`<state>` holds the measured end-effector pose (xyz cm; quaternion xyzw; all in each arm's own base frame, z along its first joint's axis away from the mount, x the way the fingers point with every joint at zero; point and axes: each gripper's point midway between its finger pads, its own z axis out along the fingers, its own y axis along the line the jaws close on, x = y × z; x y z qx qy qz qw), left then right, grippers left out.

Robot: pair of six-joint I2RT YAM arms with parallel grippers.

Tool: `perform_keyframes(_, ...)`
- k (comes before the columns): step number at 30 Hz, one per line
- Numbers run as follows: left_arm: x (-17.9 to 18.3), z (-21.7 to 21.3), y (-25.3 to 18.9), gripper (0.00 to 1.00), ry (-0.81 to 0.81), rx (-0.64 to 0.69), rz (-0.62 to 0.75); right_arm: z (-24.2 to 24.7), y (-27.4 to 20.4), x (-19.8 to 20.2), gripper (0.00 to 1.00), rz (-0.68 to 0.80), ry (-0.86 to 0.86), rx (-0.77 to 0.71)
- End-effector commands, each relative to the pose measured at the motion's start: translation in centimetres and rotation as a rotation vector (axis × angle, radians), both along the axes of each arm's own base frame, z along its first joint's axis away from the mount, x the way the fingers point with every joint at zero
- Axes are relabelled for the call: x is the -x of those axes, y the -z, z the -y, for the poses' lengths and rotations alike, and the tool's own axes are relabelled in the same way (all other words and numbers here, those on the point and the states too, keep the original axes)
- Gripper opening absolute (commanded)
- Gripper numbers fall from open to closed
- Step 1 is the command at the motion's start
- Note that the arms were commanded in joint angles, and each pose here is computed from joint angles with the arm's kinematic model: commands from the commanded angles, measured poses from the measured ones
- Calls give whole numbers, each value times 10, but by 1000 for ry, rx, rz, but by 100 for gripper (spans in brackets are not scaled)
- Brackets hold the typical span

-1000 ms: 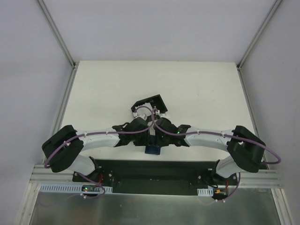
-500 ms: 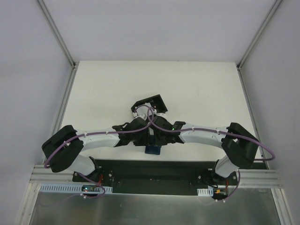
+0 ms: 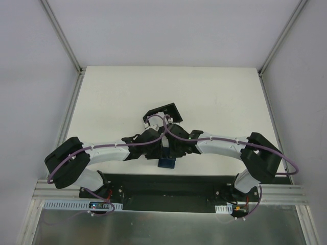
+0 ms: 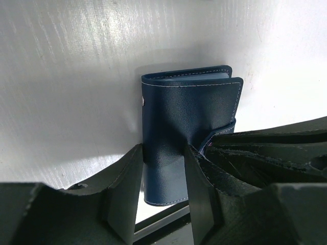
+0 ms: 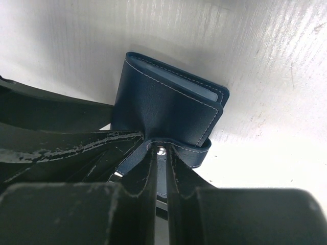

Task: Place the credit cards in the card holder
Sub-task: Close the card holder at the center of the board, then reset both arms

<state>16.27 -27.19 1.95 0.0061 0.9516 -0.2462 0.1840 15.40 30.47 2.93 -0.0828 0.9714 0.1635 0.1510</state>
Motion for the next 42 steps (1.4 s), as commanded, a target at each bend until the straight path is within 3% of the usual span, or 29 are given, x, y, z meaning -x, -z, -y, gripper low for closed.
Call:
perform_keyframes(1, 13, -31, 22, 38, -24, -123, -32, 56, 65, 40, 7, -177, 10, 244)
perform_keyframes(12, 13, -31, 25, 38, -39, -109, -29, 82, 77, 48, 4, -220, 29, 357)
perform_keyframes(18, 15, -32, 25, 38, -42, -102, -31, 111, 73, 50, 4, -230, 10, 526)
perform_keyframes(21, 14, -32, 25, 38, -51, -93, -25, 105, 75, 47, 5, -218, 5, 504)
perform_keyframes(27, 9, -38, 19, 40, -70, -89, 24, 60, 41, 12, 20, -31, -11, 279)
perform_keyframes(28, 7, -39, 15, 45, -72, -87, 44, 52, 31, 4, 31, 11, -19, 234)
perform_keyframes(31, -4, -43, 0, 64, -98, -74, 118, 27, -8, -28, 42, 156, -9, 59)
perform_keyframes(32, -8, -45, -7, 70, -113, -68, 148, 20, -20, -35, 50, 199, -14, 6)
perform_keyframes(34, -15, -50, -20, 99, -131, -73, 201, 15, -43, -50, 62, 291, -22, -56)
perform_keyframes(36, -24, -57, -35, 99, -153, -82, 249, 18, -65, -62, 75, 374, -20, -84)
perform_keyframes(42, -67, -112, -54, 99, -308, -76, 258, 69, -98, -79, 94, 513, 106, -101)
